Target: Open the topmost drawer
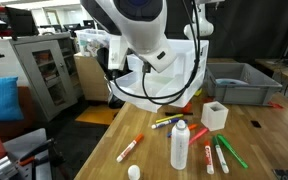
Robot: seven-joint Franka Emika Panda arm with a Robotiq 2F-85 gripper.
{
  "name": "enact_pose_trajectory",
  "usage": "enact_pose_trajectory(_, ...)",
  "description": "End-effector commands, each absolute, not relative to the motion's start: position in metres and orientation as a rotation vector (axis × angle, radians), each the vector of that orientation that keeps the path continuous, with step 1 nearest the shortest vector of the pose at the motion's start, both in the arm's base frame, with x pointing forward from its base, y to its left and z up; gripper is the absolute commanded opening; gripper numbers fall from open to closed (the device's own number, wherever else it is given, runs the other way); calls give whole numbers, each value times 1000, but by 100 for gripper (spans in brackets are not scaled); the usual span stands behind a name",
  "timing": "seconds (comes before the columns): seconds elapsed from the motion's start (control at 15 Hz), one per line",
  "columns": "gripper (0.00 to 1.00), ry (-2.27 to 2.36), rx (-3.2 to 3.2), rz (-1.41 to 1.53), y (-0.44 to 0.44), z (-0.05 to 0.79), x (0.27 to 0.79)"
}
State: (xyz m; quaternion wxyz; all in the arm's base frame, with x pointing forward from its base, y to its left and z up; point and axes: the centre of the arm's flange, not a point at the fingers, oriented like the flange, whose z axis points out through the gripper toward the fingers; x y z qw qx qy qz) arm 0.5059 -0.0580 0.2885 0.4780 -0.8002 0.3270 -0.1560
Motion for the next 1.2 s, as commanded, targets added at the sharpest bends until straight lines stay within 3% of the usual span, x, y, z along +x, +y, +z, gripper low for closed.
enact_pose_trajectory(0.0,5,771,-2002,-345,-58,296,492)
enact_pose_trajectory(1.13,5,760,-2063,-265,-57,313,464)
